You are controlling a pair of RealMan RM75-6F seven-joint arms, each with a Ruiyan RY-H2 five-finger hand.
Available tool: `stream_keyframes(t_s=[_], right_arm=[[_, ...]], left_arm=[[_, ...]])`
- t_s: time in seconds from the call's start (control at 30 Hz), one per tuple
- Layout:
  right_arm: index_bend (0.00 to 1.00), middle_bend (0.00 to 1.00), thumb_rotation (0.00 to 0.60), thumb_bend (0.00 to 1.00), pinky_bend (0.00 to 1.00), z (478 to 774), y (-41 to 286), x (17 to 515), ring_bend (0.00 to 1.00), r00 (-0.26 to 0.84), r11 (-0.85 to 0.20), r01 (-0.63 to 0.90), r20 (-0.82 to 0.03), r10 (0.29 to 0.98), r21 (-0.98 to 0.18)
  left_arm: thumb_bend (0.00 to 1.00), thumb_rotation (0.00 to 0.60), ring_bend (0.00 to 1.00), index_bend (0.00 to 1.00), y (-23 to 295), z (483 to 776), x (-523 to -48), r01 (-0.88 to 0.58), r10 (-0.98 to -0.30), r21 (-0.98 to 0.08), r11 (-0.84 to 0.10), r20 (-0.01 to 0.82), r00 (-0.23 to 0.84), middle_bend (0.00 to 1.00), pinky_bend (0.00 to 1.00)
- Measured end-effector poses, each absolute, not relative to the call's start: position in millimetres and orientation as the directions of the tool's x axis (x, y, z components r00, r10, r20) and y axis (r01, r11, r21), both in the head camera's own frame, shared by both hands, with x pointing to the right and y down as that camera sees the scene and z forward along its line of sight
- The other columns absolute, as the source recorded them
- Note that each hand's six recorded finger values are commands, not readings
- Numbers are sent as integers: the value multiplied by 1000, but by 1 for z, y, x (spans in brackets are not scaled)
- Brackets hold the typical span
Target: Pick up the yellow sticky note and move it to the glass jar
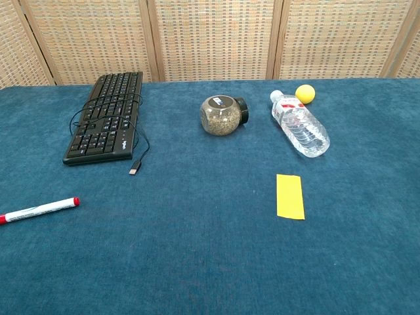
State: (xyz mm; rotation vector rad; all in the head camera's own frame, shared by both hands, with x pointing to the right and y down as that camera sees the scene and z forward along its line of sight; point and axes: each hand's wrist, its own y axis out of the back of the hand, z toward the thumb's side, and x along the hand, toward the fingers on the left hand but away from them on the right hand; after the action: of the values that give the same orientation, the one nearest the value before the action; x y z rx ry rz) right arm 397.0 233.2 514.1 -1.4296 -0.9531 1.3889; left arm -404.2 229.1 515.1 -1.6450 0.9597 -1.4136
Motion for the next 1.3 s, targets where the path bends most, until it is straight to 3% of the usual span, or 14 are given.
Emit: stream_keyframes(t_s=[0.4,0.6,0.8,1.03,1.3], right_arm=[[0,0,600,0,0,521,232,395,0,82,-328,-56,-331,940,-943],[11,0,600,0,0,542,217,370,0,190,-380,-63,-385,903,-923],[67,0,600,0,0,570,191,321,0,379,-475,-86,-469,797,-876],[96,0,600,0,0,614,162,239,0,571,-560,-166,-542,617,-812],[138,0,600,0,0,656,151,192,0,594,-576,-223,-578,559,-787]], left_arm=[[0,600,0,0,229,518,-402,-66,-895,-896,-440,432,109,0,0],[0,600,0,0,226,524,-400,-64,-888,-889,-454,445,112,0,0],[0,600,0,0,224,534,-399,-52,-875,-876,-479,472,104,0,0],[0,600,0,0,218,537,-401,-60,-875,-874,-482,476,86,0,0],[0,600,0,0,216,539,-403,-63,-874,-873,-484,480,73,0,0]])
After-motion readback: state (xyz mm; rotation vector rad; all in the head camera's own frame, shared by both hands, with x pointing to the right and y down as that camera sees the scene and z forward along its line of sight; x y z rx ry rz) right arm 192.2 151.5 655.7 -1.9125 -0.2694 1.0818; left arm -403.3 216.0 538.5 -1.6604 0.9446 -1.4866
